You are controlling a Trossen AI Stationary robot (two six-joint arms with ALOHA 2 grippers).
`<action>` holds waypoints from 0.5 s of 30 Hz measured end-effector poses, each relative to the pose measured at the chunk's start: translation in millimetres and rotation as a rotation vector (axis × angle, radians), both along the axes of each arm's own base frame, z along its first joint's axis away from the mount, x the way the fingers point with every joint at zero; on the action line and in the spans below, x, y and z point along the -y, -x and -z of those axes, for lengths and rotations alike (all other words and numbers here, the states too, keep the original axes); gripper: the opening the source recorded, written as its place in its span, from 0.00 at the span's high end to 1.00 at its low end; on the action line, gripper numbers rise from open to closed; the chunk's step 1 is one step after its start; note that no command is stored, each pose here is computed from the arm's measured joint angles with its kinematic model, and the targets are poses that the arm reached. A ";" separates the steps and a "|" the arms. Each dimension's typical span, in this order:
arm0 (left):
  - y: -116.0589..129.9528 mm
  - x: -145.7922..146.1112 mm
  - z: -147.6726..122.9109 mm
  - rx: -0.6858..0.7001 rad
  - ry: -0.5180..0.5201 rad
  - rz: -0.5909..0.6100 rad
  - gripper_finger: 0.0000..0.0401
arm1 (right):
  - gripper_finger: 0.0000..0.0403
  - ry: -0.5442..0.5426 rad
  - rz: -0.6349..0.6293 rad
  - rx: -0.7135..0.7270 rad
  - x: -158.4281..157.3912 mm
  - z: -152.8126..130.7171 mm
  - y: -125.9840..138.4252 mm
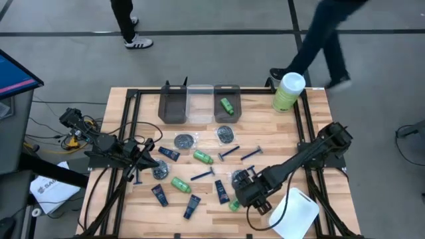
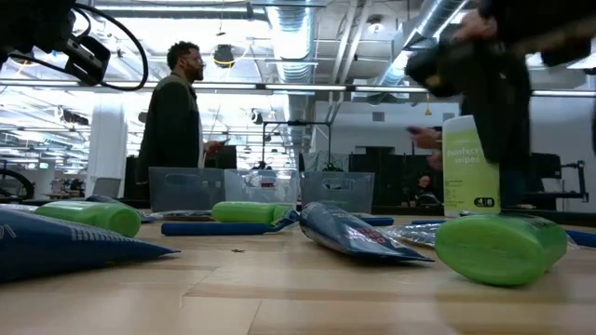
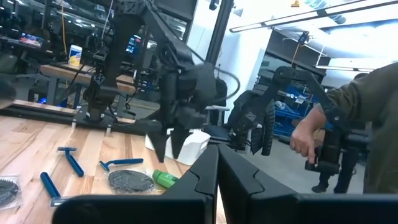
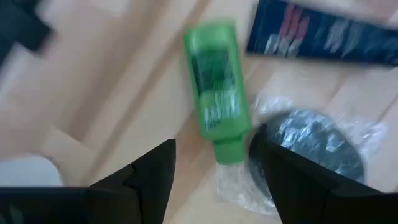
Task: Pick & Place Travel size toiletries
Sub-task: Put the green shampoo bottle into the right black bin
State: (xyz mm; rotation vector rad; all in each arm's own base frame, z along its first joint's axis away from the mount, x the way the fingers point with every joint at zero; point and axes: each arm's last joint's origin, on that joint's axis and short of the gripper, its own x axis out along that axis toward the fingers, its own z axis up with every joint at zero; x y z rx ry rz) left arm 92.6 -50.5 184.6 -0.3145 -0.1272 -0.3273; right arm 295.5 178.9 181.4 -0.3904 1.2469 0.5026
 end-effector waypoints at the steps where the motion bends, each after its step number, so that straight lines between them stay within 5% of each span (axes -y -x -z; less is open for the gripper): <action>1: 0.0 0.0 -0.1 0.000 0.000 0.000 0.99 | 0.44 0.012 0.003 -0.019 0.9 7.2 -1.6; 8: 0.0 0.0 -0.1 0.001 0.001 0.000 0.99 | 0.44 0.058 0.024 -0.084 7.5 37.5 -10.9; 15: 0.0 0.0 -0.2 0.002 0.001 0.000 0.99 | 0.50 0.042 0.058 -0.071 6.4 37.6 -12.9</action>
